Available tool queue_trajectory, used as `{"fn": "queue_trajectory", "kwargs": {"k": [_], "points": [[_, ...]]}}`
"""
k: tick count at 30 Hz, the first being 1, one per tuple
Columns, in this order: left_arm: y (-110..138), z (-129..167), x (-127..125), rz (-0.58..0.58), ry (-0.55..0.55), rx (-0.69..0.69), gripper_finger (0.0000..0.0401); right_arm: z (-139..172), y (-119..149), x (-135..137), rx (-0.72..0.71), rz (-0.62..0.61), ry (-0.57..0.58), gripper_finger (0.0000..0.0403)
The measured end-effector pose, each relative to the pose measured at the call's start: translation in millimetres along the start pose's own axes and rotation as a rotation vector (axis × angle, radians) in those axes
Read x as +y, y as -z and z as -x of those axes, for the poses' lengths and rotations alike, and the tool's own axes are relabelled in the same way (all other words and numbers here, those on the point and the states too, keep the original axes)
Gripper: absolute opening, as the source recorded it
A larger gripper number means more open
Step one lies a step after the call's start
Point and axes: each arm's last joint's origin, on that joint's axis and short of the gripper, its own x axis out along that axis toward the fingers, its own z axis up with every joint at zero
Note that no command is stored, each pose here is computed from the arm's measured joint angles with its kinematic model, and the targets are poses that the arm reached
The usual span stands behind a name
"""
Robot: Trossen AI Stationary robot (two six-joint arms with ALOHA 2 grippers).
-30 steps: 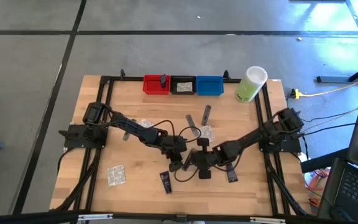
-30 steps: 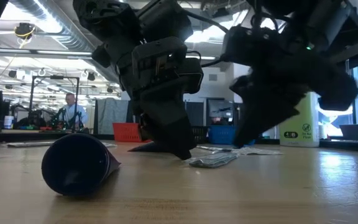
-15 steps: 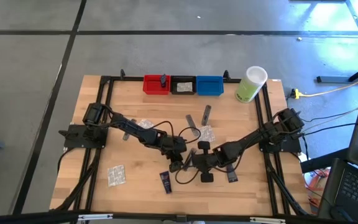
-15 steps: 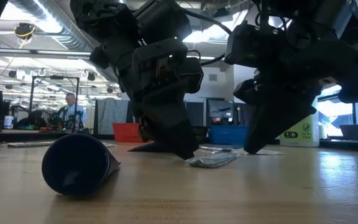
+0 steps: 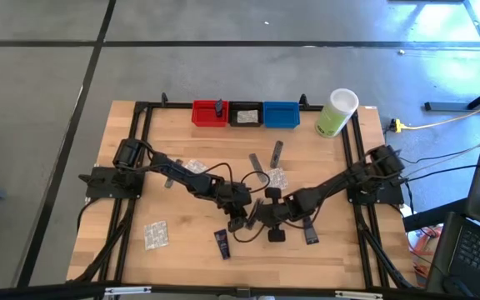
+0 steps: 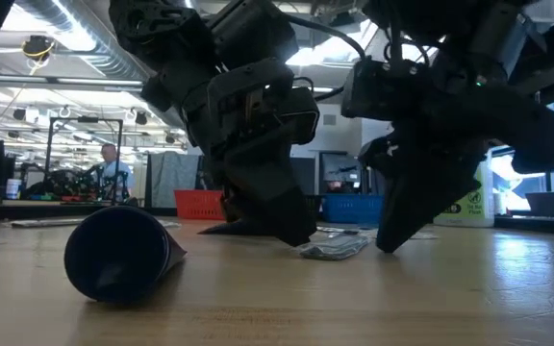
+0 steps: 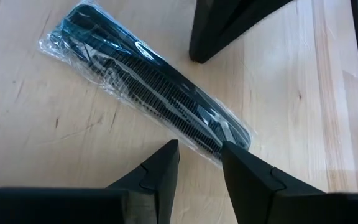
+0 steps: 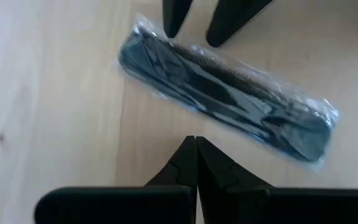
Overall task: Pick & Place Travel size toiletries
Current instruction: Put the black comb into the blue bin
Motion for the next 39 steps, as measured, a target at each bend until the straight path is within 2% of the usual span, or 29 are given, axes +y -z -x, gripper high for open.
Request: {"fn": "queue_trajectory", "kwargs": {"k": [4, 13, 24, 39], "points": [[0.3, -0.2, -0.5, -0.002, 0.002, 0.0, 0.0123, -8.9, 0.9, -1.8, 0.016, 0.001, -0.005, 0.0], [0.2, -1.6, 0.5, -0.009, 0.015, 0.006, 0.0123, -13.2, -6.7, -6.1, -0.053, 0.008, -0.038, 0.0], [0.8, -1.6, 0.4, -0.016, 0.03, 0.02, 0.0123, -15.1, -10.9, -14.8, -0.082, 0.005, -0.026, 0.0], [1.1, -1.4, 1.2, -0.045, -0.018, 0.006, 0.0111, -15.4, -11.9, -14.7, -0.088, -0.021, -0.046, 0.0]]}}
